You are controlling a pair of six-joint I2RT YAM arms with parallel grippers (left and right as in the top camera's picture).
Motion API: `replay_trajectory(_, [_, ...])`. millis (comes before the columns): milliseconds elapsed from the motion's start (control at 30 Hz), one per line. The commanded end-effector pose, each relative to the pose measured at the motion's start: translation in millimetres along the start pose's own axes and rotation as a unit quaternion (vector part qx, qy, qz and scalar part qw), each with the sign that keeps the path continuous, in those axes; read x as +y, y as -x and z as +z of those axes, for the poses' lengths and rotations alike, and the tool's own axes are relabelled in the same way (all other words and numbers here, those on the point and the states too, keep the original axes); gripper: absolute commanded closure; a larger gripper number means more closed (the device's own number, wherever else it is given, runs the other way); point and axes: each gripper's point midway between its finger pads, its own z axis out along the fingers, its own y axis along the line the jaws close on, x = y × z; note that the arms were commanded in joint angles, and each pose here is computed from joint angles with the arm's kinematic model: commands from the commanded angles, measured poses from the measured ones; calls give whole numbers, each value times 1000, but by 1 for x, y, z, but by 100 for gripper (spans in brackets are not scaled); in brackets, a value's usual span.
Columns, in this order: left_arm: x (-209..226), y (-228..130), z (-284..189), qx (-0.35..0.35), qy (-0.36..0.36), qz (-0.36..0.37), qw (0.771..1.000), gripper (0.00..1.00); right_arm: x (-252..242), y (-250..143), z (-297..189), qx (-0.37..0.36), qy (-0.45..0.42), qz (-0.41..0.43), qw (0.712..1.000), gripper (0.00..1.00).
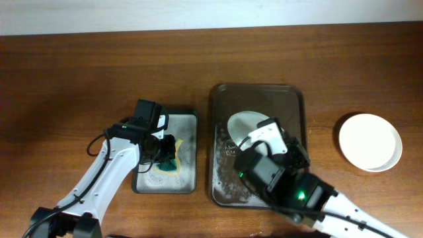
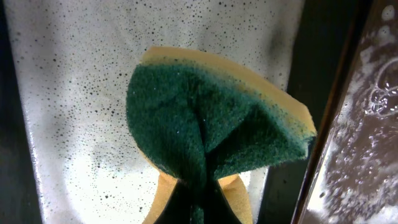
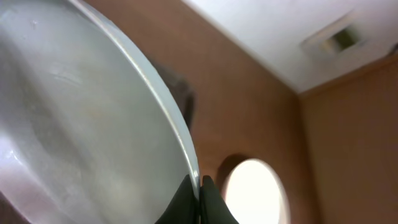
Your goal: Clean dirty plates on tray and stack at the side
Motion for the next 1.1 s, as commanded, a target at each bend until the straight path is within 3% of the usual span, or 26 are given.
replay_trajectory(0, [-3, 2, -6, -12, -10, 10, 1000, 100, -27, 18, -22, -59, -94, -4, 994, 96])
replay_trajectory(233, [-2, 3, -6, -13, -7, 10, 1000, 100, -24, 21, -28, -73, -94, -11, 993, 96])
replay_trajectory(500, [23, 14, -2, -50, 74, 17, 996, 98, -23, 21, -28, -72, -91, -10, 993, 96])
replay_trajectory(533, [23, 14, 1, -55, 75, 20, 995, 92, -21, 20, -28, -71, -84, -11, 994, 96])
replay_trajectory(567, [22, 11, 7, -56, 70, 17, 996, 75, -17, 19, -27, -68, -73, -12, 995, 96])
replay_trajectory(667, [16, 9, 10, -53, 53, 15, 997, 55, -16, 19, -27, -67, -70, -12, 995, 96])
replay_trajectory(733, [6, 11, 5, -53, 28, 17, 998, 32, -16, 19, -26, -67, -70, -12, 995, 96])
replay_trajectory(800, [-7, 17, -9, -60, 1, 20, 998, 23, -15, 18, -26, -66, -66, 1, 996, 96])
replay_trajectory(967, [-26, 33, -60, -116, -34, 31, 992, 18, -15, 9, -20, -48, -54, 60, 996, 96])
replay_trajectory(1067, [-28, 33, -74, -138, -38, 33, 989, 0, -18, 8, -18, -44, -59, 63, 995, 96])
